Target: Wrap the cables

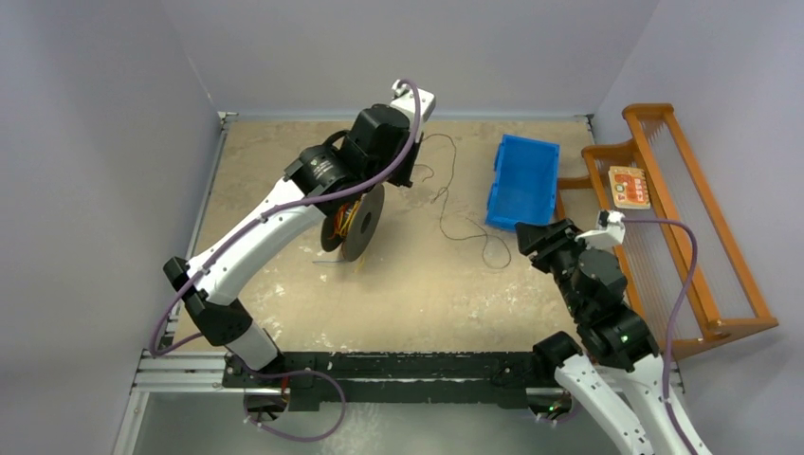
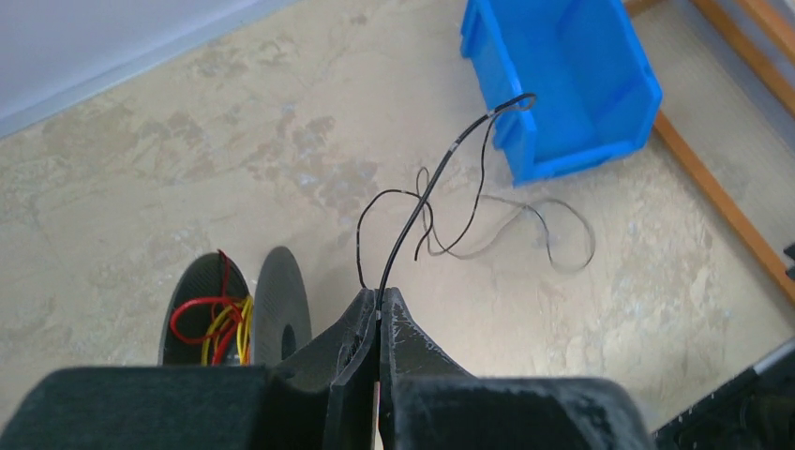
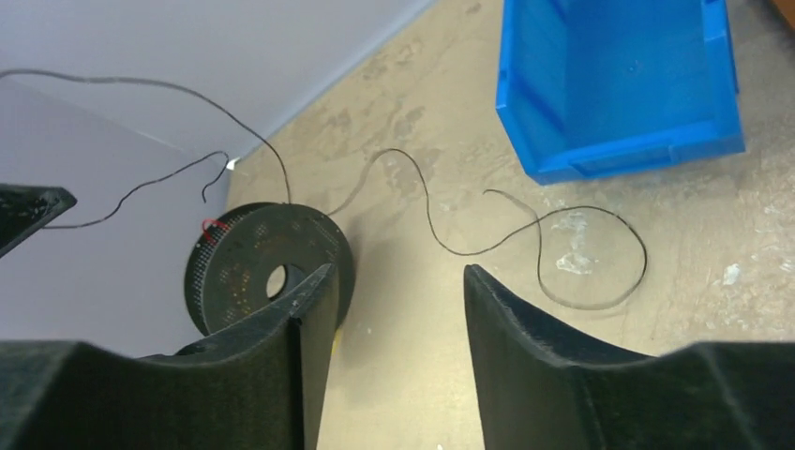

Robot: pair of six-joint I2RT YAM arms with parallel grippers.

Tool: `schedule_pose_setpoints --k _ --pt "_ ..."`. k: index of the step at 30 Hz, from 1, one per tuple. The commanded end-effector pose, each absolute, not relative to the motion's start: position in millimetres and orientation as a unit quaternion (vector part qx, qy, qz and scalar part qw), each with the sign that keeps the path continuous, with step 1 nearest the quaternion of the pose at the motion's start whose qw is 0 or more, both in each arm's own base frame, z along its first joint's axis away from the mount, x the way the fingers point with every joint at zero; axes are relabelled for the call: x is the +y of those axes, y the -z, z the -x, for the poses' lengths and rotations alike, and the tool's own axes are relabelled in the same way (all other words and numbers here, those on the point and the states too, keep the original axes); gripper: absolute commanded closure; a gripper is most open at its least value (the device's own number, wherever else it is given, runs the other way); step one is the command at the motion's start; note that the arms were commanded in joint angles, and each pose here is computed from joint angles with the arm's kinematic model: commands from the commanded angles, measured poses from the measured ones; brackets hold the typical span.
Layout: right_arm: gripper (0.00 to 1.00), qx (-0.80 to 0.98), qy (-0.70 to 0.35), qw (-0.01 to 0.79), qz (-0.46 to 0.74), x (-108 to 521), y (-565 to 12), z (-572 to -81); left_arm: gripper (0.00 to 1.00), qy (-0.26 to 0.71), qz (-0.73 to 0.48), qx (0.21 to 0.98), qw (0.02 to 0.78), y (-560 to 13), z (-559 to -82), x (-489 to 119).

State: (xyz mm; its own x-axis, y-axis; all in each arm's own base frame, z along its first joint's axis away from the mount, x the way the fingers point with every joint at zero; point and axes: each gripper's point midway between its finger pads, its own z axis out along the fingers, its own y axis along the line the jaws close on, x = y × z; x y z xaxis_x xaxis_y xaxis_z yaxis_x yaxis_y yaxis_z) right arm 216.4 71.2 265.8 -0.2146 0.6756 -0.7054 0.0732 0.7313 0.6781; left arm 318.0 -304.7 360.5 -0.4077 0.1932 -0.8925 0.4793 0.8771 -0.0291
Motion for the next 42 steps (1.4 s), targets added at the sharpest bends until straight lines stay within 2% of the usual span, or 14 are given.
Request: schedule_pose_setpoints --k 1,5,9,22,30,42 --pt "0.43 0.728 -0.245 0.590 -0.248 67 -277 -223 1.00 0.156 -0.232 0.838 0.469 -355 -297 -311" --pt "0.34 0.727 -0.249 0.601 -0.220 72 -288 -224 1.00 0.144 -0.247 0.849 0.444 -340 -284 -312" --pt "0.32 0.713 -0.292 0.627 -0.111 100 -314 -222 1.00 0.145 -0.262 0.857 0.419 -329 -270 -318" --pt "0.36 0.660 -0.344 0.625 0.237 179 -352 -198 1.00 0.145 -0.333 0.858 0.363 -297 -221 -324" --pt "0.39 0.623 -0.351 0.623 0.317 194 -358 -189 1.00 0.187 -0.369 0.843 0.344 -291 -198 -322" --pt "0.40 0.615 -0.371 0.590 0.369 210 -354 -188 1.00 0.236 -0.406 0.815 0.340 -299 -174 -316"
